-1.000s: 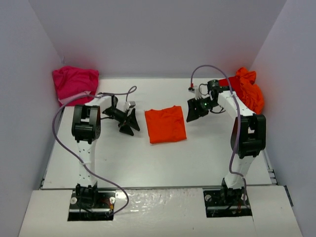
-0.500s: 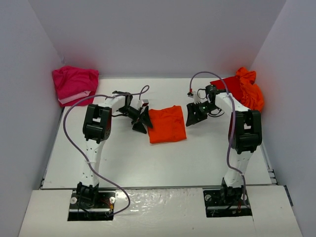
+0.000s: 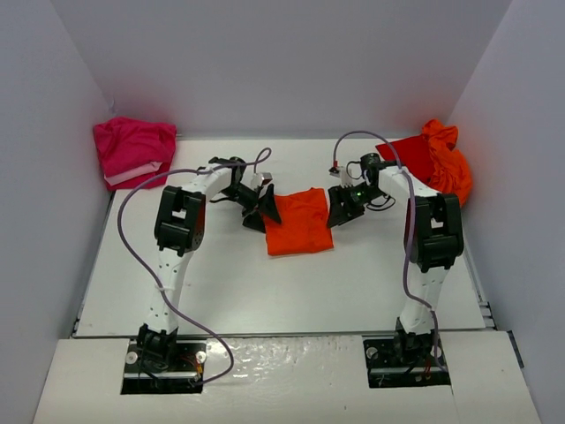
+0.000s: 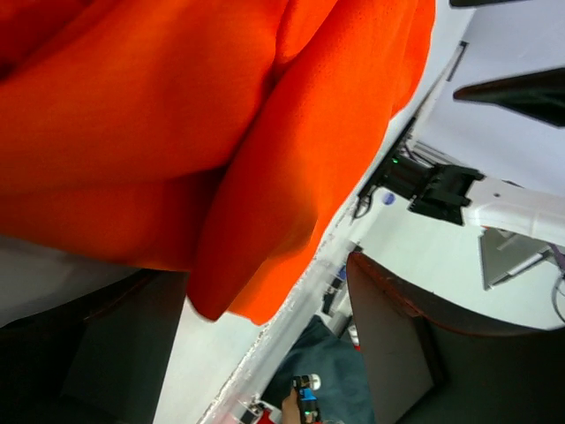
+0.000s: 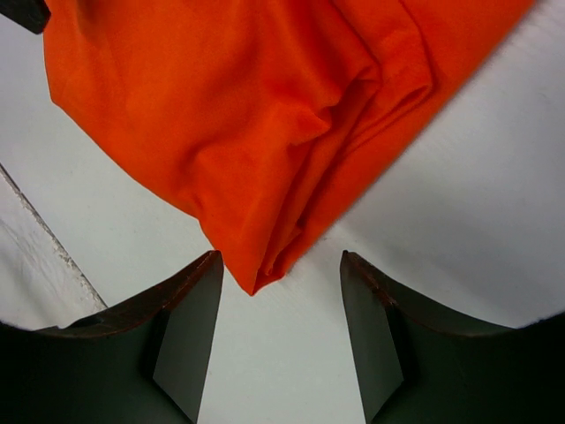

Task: Fold and stack the t-shirts
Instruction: Put the neatly folded tshirt into the corner of the board with the left arm

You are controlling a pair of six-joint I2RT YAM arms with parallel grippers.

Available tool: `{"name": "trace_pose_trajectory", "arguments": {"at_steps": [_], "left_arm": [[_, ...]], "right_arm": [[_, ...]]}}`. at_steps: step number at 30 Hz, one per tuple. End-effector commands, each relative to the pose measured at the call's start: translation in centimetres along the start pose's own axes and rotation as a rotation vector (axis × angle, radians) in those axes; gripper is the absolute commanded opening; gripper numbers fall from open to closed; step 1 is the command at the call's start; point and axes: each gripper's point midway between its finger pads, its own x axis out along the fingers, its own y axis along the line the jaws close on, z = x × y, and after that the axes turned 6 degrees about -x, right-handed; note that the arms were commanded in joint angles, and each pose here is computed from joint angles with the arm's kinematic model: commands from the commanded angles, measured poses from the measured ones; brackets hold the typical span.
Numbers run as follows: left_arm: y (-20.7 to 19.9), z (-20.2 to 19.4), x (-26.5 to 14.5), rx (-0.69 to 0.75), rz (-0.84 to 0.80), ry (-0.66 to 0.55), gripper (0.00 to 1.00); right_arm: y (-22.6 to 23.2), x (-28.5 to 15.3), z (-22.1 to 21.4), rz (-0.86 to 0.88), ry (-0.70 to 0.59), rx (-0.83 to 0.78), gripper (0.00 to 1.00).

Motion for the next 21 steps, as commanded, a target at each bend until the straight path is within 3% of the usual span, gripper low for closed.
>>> {"name": "trace_pose_trajectory", "arguments": {"at_steps": [1, 10, 12, 15, 17, 21], "left_arm": [[3.4, 3.0, 2.4, 0.140, 0.245, -0.083, 0.70], [4.3, 3.3, 3.0, 0.181, 0.331, -0.071, 0.68], [4.5, 3.2, 3.1, 0.187, 0.343, -0.069, 0.56], [5.2, 3.5, 3.4, 0.196, 0.399, -0.064, 0.06], [5.3, 3.6, 3.8, 0.213, 0.413, -0.056, 0.00], [5.0, 4.5, 4.6, 0.240, 0.396, -0.038, 0.00]], "right_arm": [[2.0, 1.4, 0.0, 0.073, 0.017, -0.009, 0.53], [3.1, 3.4, -0.6, 0.110, 0.065, -0.022, 0.53], [3.2, 3.6, -0.6, 0.118, 0.069, -0.022, 0.53], [3.4, 4.0, -0.7, 0.127, 0.077, -0.022, 0.53], [3.5, 4.1, -0.7, 0.127, 0.080, -0.026, 0.53], [3.8, 4.3, -0.6, 0.134, 0.084, -0.040, 0.53]]}}
